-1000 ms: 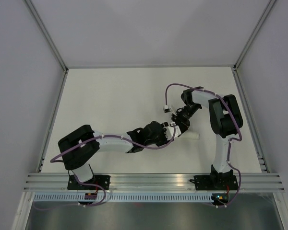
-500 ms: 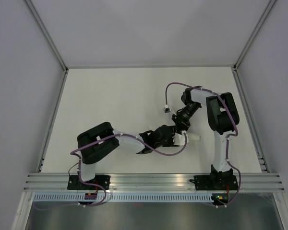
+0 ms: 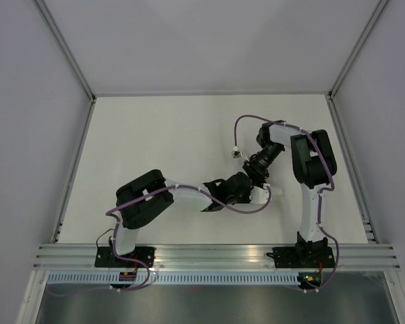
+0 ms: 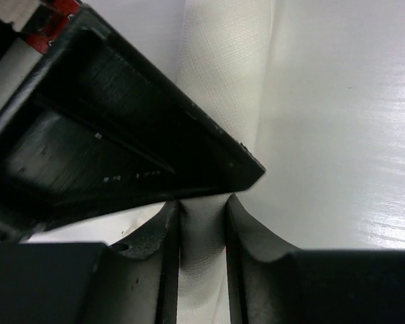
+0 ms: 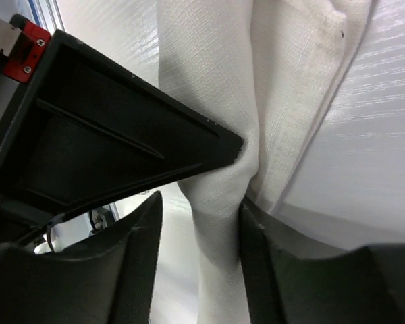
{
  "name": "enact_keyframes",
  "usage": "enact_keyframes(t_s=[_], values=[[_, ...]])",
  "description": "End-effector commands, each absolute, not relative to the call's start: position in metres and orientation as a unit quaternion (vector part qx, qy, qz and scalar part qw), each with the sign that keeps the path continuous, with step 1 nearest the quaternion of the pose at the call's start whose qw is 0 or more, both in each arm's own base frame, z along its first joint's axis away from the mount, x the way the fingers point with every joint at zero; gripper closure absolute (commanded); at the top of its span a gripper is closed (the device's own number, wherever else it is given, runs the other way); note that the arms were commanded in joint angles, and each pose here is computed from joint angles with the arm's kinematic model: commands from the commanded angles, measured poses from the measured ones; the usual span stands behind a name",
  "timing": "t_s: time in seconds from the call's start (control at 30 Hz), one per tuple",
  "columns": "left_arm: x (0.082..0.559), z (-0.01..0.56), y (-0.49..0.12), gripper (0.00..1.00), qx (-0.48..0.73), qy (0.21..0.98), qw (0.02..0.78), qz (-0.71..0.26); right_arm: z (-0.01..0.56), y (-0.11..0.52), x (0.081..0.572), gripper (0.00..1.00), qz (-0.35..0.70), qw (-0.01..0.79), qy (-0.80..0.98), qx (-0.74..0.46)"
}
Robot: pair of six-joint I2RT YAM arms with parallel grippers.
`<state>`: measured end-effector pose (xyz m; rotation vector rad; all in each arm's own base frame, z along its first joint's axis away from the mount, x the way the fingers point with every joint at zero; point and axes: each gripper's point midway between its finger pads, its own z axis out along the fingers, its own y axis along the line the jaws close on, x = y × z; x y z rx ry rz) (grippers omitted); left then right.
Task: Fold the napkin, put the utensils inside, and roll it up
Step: Roll the napkin with the utensil
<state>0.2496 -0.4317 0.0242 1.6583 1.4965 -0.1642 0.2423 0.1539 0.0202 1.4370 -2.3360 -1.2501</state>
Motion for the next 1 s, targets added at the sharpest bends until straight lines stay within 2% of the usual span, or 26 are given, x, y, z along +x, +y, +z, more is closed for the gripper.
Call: enact_keyframes(t_s=[0.0, 0.03, 0.23, 0.47, 0.73, 0.97], values=[[0.225, -0.016, -0.422, 0.86, 0.682, 0.634, 0.346, -0.116, -0.012, 0.147, 0.268, 0.41, -0.356, 0.019, -0.766, 0.535], [0.225, -0.014, -0.424, 0.87, 0.681, 0.636, 0.342, -0.122, -0.010, 0.149, 0.270, 0.37, -0.358, 0.011, -0.768, 0.532], [0.214, -0.023, -0.418, 0.87, 0.679, 0.651, 0.302, -0.154, 0.015, 0.152, 0.306, 0.29, -0.334, -0.083, -0.796, 0.497], [0.207, -0.031, -0.410, 0.86, 0.676, 0.671, 0.244, -0.182, 0.065, 0.133, 0.355, 0.27, -0.368, -0.197, -0.825, 0.380], [0.212, -0.021, -0.408, 0.83, 0.647, 0.697, 0.188, -0.247, 0.124, 0.101, 0.365, 0.27, -0.416, -0.298, -0.798, 0.318], [0.214, -0.020, -0.397, 0.80, 0.607, 0.723, 0.102, -0.314, 0.146, 0.072, 0.343, 0.27, -0.366, -0.364, -0.783, 0.347]])
